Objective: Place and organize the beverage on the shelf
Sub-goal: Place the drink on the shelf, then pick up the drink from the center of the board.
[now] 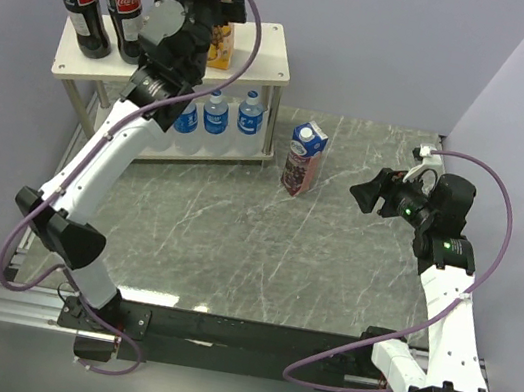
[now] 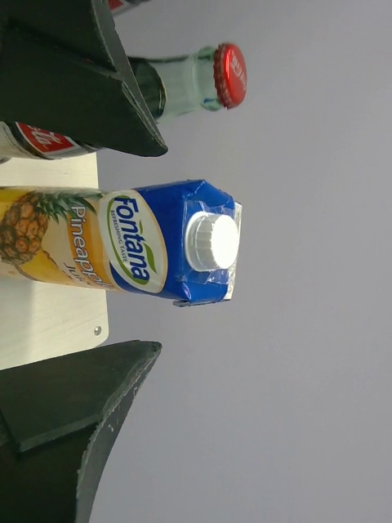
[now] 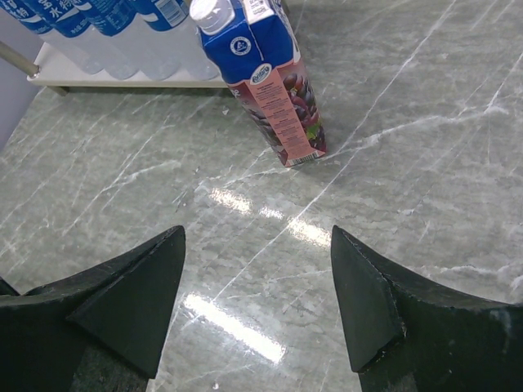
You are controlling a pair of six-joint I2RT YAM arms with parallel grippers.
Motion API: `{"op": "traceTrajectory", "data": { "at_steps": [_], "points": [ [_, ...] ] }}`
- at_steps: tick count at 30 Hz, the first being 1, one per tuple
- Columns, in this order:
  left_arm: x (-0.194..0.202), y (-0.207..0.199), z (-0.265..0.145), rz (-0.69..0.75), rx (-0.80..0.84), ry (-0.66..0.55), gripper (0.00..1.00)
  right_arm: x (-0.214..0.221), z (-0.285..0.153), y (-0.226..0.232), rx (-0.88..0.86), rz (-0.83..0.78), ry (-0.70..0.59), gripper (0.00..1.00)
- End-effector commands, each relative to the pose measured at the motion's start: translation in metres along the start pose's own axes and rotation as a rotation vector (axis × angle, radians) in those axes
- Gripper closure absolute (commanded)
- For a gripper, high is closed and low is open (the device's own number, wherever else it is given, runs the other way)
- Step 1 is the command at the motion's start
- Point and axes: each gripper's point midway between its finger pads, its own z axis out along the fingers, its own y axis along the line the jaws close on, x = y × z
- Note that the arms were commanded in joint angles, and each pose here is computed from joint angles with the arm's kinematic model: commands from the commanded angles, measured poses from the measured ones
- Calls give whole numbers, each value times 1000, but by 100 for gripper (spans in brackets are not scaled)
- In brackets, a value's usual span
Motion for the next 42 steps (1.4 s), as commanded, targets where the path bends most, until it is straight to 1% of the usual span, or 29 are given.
{"op": "traceTrajectory", "data": {
  "at_steps": [1, 3, 4, 6, 8, 9, 11, 12, 13, 15, 16, 17, 18, 20, 21, 22, 23, 24, 25, 26, 27, 28, 29, 31, 32, 34, 37, 39, 42],
  "points": [
    [-51, 8, -19, -45, 19, -91, 1, -7, 0, 0, -13, -35, -31, 22],
    [-49, 5, -24, -50, 40, -84, 0, -8, 0, 0, -13, -42, -31, 22],
    [-59, 7, -30, -65, 46, -99, 1, -8, 0, 0, -14, -46, -32, 22],
    [-58, 5, -36, -74, 64, -88, 0, -6, 0, 2, -32, -62, -25, 22],
    [-69, 5, -44, -100, 92, -97, 1, -2, -1, 5, -61, -89, -11, 22],
    [-64, 4, -47, -104, 104, -81, 1, 0, -2, 12, -112, -147, -5, 21],
    [-76, 6, -58, -124, 125, -93, 1, 7, -4, 19, -162, -189, 6, 21],
    [-71, 5, -61, -126, 138, -74, 1, 8, -5, 21, -181, -228, 6, 20],
    [-81, 8, -70, -131, 154, -87, 1, 10, -8, 28, -223, -252, 4, 20],
    [-73, 5, -80, -161, 193, -56, 1, 16, -10, 30, -253, -306, 8, 20],
    [-81, 4, -94, -179, 239, -52, 1, 17, -12, 34, -278, -326, 3, 20],
    [-77, 2, -101, -179, 265, -35, 1, 21, -13, 36, -294, -340, 10, 20],
    [-57, -1, -109, -168, 293, 13, 0, 22, -15, 38, -316, -389, 4, 20],
    [-52, 0, -138, -189, 363, 55, 1, 31, -20, 48, -389, -437, 5, 19],
    [-17, -4, -149, -185, 387, 129, 0, 33, -21, 50, -412, -479, -3, 19],
    [-24, 2, -169, -196, 419, 115, 1, 36, -21, 52, -432, -494, -2, 18],
    [18, -1, -184, -177, 447, 187, 1, 40, -22, 54, -464, -516, 0, 18],
    [31, -8, -201, -184, 522, 210, 0, 42, -22, 55, -478, -528, 6, 18],
    [28, -3, -219, -194, 551, 193, 1, 46, -18, 52, -491, -527, 24, 18],
    [42, -5, -231, -194, 586, 217, 0, 47, -17, 52, -501, -535, 37, 17],
    [81, -10, -250, -181, 634, 296, 0, 48, -14, 49, -506, -566, 42, 17],
    [84, -6, -262, -182, 653, 291, 1, 50, -8, 44, -510, -558, 61, 17],
    [114, -4, -275, -170, 657, 352, 1, 44, -7, 44, -521, -603, 54, 17],
    [121, 2, -292, -152, 681, 348, 0, 40, 3, 34, -502, -616, 73, 17],
    [139, 6, -301, -135, 681, 379, 1, 27, 6, 32, -487, -636, 54, 17],
    [140, 14, -312, -122, 678, 360, 1, 20, 15, 29, -489, -634, 67, 17],
    [152, 17, -327, -111, 710, 355, 1, -6, 32, 31, -457, -631, 80, 16],
    [166, 17, -334, -106, 719, 378, 0, -10, 46, 39, -453, -607, 101, 17],
    [175, 15, -341, -92, 748, 412, 0, -20, 79, 37, -372, -531, 131, 17]
  ]
}}
